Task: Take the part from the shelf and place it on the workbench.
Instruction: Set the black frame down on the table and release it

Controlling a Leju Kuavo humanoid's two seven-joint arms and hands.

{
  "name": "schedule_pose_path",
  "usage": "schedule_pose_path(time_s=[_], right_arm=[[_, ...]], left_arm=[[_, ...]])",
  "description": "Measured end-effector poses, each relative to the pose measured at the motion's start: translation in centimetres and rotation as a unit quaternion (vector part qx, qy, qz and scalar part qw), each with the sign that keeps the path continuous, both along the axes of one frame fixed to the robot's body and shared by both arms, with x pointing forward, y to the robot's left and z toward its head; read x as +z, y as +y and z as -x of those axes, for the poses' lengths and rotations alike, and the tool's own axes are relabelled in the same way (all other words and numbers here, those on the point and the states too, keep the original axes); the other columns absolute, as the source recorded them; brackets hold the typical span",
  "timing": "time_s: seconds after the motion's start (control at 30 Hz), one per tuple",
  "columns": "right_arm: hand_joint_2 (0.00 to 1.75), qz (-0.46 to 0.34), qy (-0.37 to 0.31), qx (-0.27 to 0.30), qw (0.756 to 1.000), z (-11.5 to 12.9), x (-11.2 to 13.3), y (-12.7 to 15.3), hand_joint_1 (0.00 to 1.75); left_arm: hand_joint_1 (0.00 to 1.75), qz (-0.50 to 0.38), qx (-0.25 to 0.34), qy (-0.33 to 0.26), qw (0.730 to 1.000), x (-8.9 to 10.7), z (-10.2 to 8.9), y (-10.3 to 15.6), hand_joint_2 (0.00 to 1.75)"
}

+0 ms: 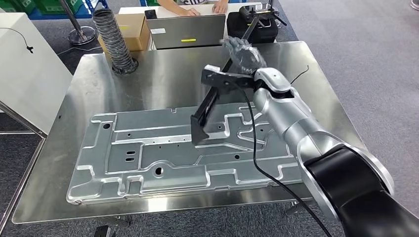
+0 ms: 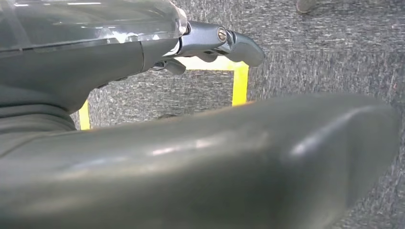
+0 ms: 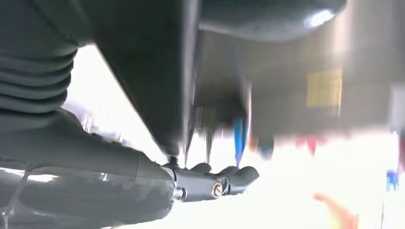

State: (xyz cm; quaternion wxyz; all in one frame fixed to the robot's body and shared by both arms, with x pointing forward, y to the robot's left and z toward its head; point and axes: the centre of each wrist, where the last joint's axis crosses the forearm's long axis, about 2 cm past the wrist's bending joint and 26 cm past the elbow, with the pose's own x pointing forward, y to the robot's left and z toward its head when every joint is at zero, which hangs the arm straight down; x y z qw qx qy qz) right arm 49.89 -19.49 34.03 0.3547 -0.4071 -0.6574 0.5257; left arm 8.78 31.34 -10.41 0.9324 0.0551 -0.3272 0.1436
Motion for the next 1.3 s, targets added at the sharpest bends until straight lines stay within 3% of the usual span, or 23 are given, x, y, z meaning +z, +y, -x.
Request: schedule_pose_path(time_s=[0.2, 0.27, 0.4, 0.53, 0.83, 1.3], right_arm=[[0.00, -0.047, -0.043, 0.005, 0.998, 0.2, 1.1, -0.6, 0.00], [0.00, -0.120, -0.116, 0.032, 0.985, 0.7, 1.2, -1.1, 0.00], [0.00, -0.276, -0.331, 0.041, 0.901, 2.9, 3.4, -3.5, 0.00], [0.00, -0.313, -0.422, 0.059, 0.849, 4.9, 5.2, -5.8, 0.00], [0.00, -0.318, -0.470, 0.070, 0.820, 6.9, 5.9, -7.0, 0.00], [0.00, -0.309, -0.463, 0.067, 0.828, 6.6, 5.1, -7.1, 0.00]], left_arm=[[0.00, 0.000, 0.004, -0.001, 1.000, -0.1, 0.4, 0.0, 0.00], [0.00, -0.001, 0.006, -0.002, 1.000, -0.1, 0.4, 0.0, 0.00], [0.00, -0.003, 0.009, 0.001, 1.000, -0.2, 0.9, -0.3, 0.00], [0.00, -0.005, 0.008, -0.002, 1.000, -0.2, 1.1, -0.4, 0.00], [0.00, -0.002, 0.008, -0.007, 1.000, -0.2, 0.8, -0.7, 0.00], [0.00, -0.003, 0.021, -0.015, 1.000, -0.2, 1.1, -0.6, 0.00]])
